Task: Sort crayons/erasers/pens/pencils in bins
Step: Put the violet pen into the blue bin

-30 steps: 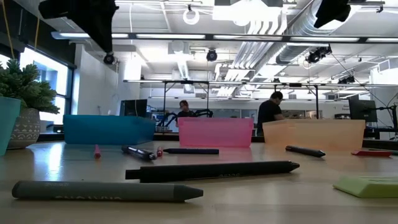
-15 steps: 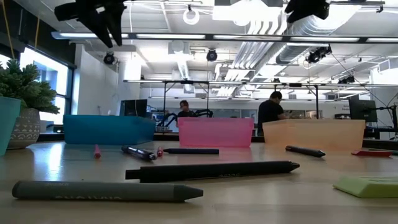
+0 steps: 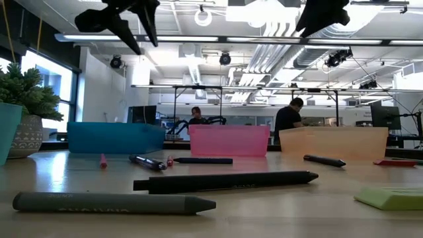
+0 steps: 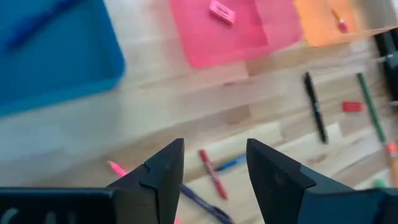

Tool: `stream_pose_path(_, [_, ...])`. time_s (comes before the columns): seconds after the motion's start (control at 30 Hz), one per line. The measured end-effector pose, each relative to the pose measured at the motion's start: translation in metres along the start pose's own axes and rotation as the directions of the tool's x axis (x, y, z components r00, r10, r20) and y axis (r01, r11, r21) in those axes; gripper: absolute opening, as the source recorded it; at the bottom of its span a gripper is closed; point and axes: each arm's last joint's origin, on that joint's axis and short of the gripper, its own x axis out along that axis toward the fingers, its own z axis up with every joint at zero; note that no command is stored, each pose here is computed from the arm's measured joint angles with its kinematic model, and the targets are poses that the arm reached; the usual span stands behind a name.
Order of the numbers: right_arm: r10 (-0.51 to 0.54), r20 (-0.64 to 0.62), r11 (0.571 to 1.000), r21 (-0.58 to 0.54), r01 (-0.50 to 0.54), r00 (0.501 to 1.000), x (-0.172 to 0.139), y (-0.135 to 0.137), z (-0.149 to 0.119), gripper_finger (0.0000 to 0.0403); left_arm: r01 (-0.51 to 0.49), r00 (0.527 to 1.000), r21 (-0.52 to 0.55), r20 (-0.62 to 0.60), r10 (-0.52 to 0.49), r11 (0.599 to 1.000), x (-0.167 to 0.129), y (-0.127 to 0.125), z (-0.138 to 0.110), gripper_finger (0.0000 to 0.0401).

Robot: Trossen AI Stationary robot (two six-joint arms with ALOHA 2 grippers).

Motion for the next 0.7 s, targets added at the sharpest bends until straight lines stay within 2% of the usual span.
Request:
stream_pose_path(0.13, [-0.016,-0.032,0.993,-0.12,0.012,0.999,0.003,-0.007,0.0,0.0149,0.028,0.999,-0.081,-0.025,-0.03,0.996,0.006,-0.012,-0.019,0.0156])
stream_pose_path(0.3, [-0.014,-0.071,0.985,-0.171,0.001,0.997,0.005,-0.014,0.0,0.0149,0.043,0.997,-0.172,-0.048,-0.052,0.984,0.019,-0.028,-0.05,0.0154])
stream_pose_path(0.57, [-0.005,-0.105,0.97,-0.242,-0.02,0.994,0.006,-0.016,-0.002,0.0149,-0.039,0.995,-0.294,-0.103,0.009,0.955,0.055,-0.042,-0.097,0.0154])
stream_pose_path(0.7, [-0.006,-0.106,0.97,-0.242,-0.02,0.994,0.006,-0.016,-0.002,0.0149,-0.103,0.985,-0.305,-0.161,0.056,0.947,0.071,-0.047,-0.113,0.0154])
